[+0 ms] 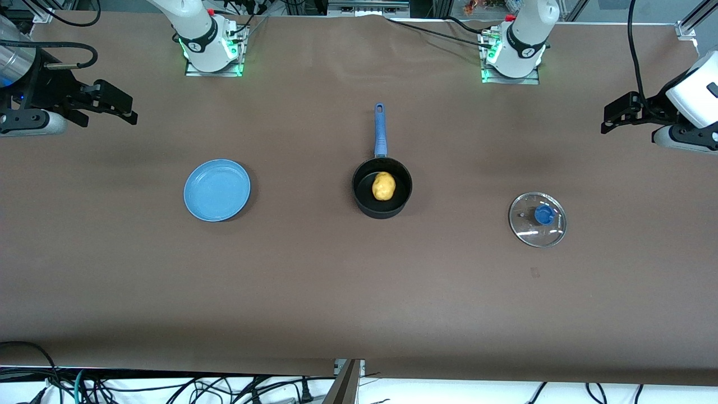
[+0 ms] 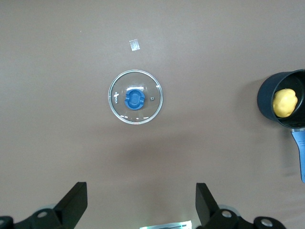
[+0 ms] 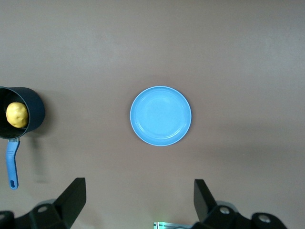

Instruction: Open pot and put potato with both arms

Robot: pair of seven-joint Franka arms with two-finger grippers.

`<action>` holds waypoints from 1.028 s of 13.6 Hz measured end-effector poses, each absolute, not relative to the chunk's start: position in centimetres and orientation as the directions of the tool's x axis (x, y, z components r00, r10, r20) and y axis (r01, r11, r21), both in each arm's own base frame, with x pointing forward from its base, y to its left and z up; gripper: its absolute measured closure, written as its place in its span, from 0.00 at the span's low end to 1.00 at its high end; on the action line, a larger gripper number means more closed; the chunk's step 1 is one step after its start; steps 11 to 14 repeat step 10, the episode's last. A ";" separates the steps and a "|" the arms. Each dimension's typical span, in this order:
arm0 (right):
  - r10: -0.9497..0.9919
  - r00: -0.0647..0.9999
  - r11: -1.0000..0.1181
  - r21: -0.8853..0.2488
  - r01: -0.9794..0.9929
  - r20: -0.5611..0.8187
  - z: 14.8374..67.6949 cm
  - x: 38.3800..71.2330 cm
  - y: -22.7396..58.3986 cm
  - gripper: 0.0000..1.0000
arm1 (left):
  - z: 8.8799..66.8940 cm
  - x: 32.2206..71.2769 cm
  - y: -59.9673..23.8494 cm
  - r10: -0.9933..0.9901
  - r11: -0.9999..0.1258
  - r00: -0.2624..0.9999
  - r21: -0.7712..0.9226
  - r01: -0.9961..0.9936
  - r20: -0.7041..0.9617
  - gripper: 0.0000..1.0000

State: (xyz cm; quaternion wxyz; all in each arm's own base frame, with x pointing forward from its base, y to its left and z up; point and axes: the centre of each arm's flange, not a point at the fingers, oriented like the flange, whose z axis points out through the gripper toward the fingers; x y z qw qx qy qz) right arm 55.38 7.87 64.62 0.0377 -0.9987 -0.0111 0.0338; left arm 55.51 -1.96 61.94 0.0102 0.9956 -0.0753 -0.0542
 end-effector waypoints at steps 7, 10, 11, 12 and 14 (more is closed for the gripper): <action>0.026 0.997 -0.997 -0.075 0.021 -0.066 64.6 55.4 7.8 0.00 | 61.9 55.5 -2.0 -0.151 -0.988 0.983 0.028 -0.149 -0.106 0.00; 0.025 0.998 -0.997 -0.069 0.021 -0.066 64.6 55.4 7.8 0.00 | 61.9 55.5 -2.0 -0.151 -0.988 0.983 0.028 -0.149 -0.106 0.00; 0.025 0.998 -0.997 -0.069 0.021 -0.066 64.6 55.4 7.8 0.00 | 61.9 55.5 -2.0 -0.151 -0.988 0.983 0.028 -0.149 -0.106 0.00; 0.025 0.998 -0.997 -0.069 0.021 -0.066 64.6 55.4 7.8 0.00 | 61.9 55.5 -2.0 -0.151 -0.988 0.983 0.028 -0.149 -0.106 0.00; 0.025 0.998 -0.997 -0.069 0.021 -0.066 64.6 55.4 7.8 0.00 | 61.9 55.5 -2.0 -0.151 -0.988 0.983 0.028 -0.149 -0.106 0.00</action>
